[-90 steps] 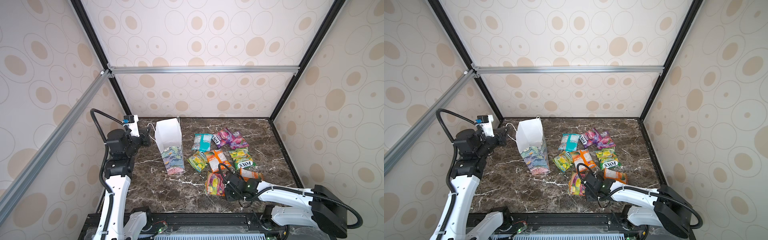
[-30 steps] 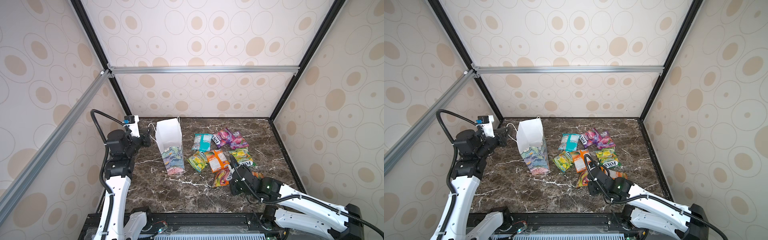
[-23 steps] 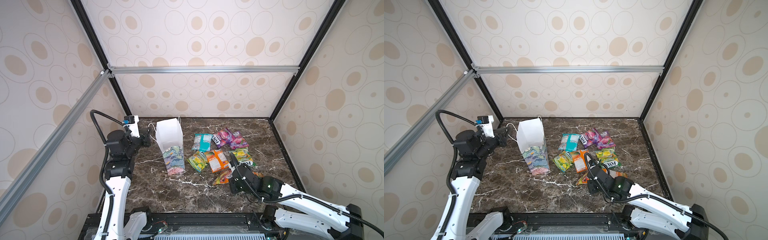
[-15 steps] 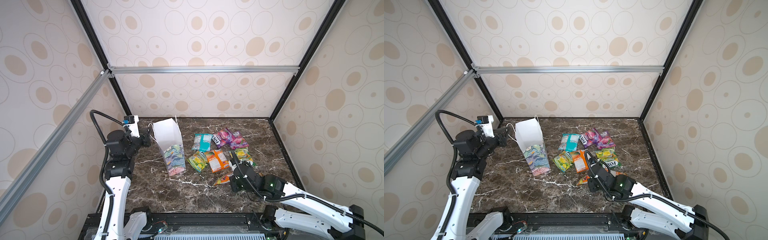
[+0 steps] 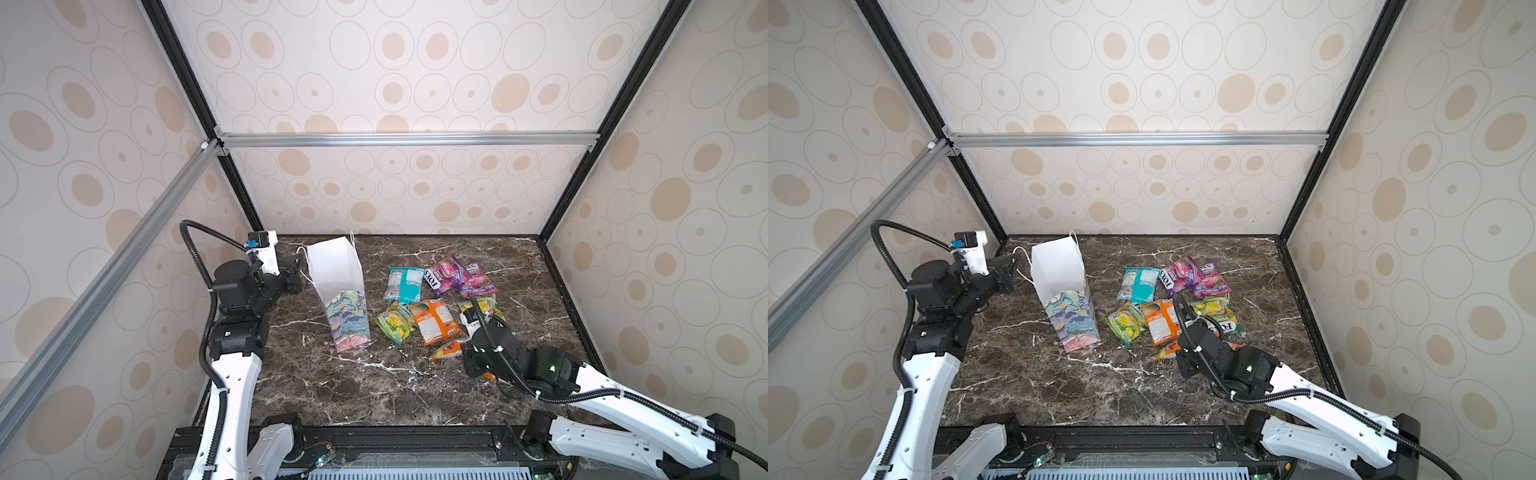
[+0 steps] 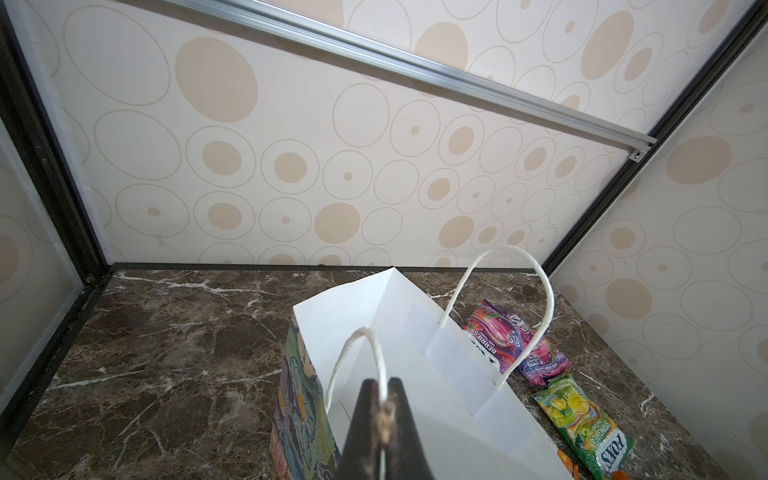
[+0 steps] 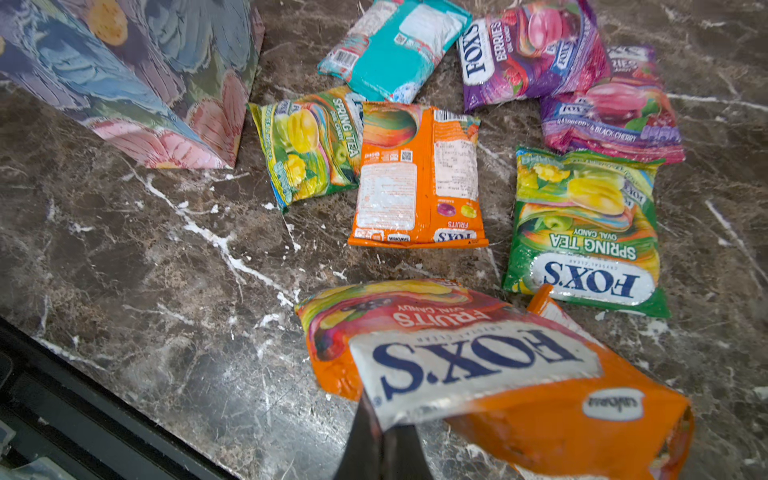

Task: Place the snacks into the paper bag

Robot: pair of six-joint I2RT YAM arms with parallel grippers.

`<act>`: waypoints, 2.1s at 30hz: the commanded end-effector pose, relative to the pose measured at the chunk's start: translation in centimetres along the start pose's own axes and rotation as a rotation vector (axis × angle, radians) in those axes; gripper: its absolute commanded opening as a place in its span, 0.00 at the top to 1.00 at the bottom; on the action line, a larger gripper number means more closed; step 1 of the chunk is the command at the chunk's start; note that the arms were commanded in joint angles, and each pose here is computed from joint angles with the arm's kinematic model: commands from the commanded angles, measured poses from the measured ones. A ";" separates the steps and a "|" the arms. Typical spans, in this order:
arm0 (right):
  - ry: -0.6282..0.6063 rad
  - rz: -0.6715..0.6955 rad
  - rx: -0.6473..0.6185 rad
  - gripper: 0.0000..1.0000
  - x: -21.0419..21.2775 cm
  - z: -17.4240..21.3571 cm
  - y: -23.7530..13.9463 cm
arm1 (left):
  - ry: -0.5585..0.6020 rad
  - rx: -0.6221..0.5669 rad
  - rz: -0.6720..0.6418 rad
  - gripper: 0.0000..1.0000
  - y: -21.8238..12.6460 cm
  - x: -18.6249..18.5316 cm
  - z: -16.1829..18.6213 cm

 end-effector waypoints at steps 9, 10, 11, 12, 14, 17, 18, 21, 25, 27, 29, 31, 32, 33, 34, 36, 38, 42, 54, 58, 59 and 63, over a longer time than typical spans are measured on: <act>-0.029 -0.016 -0.128 1.00 0.6 -3.6 -1.6 | 0.015 -0.041 0.027 1.00 -0.5 -0.4 -0.8; -0.035 -0.016 -0.131 1.00 0.7 -3.8 -1.7 | 0.014 -0.040 0.027 1.00 -0.5 -0.4 -0.8; -0.042 -0.017 -0.132 1.00 0.7 -4.0 -1.8 | 0.013 -0.039 0.027 1.00 -0.5 -0.4 -0.7; -0.049 -0.016 -0.134 1.00 0.8 -4.2 -1.9 | 0.014 -0.041 0.027 1.00 -0.5 -0.4 -0.8; -0.052 -0.020 -0.143 1.00 0.8 -4.5 -2.2 | 0.013 -0.040 0.026 1.00 -0.5 -0.4 -0.7; -0.050 -0.041 -0.165 1.00 1.0 -5.1 -2.4 | 0.013 -0.040 0.023 1.00 -0.5 -0.4 -0.7; -0.052 -0.047 -0.169 1.00 1.1 -5.3 -2.5 | 0.013 -0.041 0.019 1.00 -0.5 -0.4 -0.7; -0.069 -0.047 -0.172 1.00 1.3 -5.9 -2.6 | 0.014 -0.043 0.019 1.00 -0.5 -0.4 -0.8; -0.096 -0.069 -0.197 1.00 1.8 -7.0 -3.0 | 0.014 -0.044 0.025 1.00 -0.6 -0.5 -0.8; -0.112 -0.099 -0.218 1.00 2.2 -7.8 -3.3 | 0.015 -0.046 0.024 1.00 -0.6 -0.5 -0.8; -0.126 -0.139 -0.238 1.00 2.6 -8.7 -3.9 | 0.013 -0.047 0.022 1.00 -0.6 -0.5 -0.8; -0.144 -0.180 -0.252 1.00 3.2 -9.6 -4.4 | 0.014 -0.049 0.020 1.00 -0.7 -0.5 -0.8; -0.150 -0.193 -0.257 1.00 3.3 -10.0 -4.5 | 0.013 -0.047 0.020 1.00 -0.6 -0.5 -0.8; -0.162 -0.209 -0.258 1.00 3.6 -10.4 -4.6 | 0.014 -0.046 0.021 1.00 -0.6 -0.5 -0.8; -0.174 -0.227 -0.268 1.00 3.9 -10.8 -4.7 | 0.015 -0.048 0.021 1.00 -0.6 -0.5 -0.8; -0.192 -0.254 -0.281 1.00 4.4 -11.5 -4.9 | 0.015 -0.049 0.013 1.00 -0.5 -0.4 -0.8; -0.205 -0.276 -0.295 1.00 4.7 -12.2 -5.1 | 0.012 -0.036 0.008 1.00 -0.3 -0.1 -0.6; -0.230 -0.285 -0.326 1.00 5.2 -13.5 -5.5 | 0.011 -0.033 0.008 1.00 -0.2 -0.1 -0.6; -0.295 -0.292 -0.417 1.00 5.7 -17.5 -8.4 | 0.006 -0.031 0.007 1.00 -0.1 0.0 -0.5; -0.306 -0.302 -0.416 1.00 6.1 -18.5 -8.6 | 0.008 -0.032 0.003 1.00 -0.1 0.0 -0.5; -0.307 -0.309 -0.418 1.00 6.3 -18.7 -8.6 | 0.006 -0.030 0.005 1.00 0.0 0.0 -0.5; -0.309 -0.328 -0.434 1.00 6.5 -19.5 -9.2 | 0.007 -0.032 0.011 1.00 -0.1 0.0 -0.5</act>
Point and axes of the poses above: each gripper's point midway between its finger pads, its own y axis out along the fingers, its own x axis along the line the jaws close on, z = x × y, the point moved 9 cm from there along -y, back along the fingers, and after that the axes turned 5 degrees about -y, right-handed, at the moved point
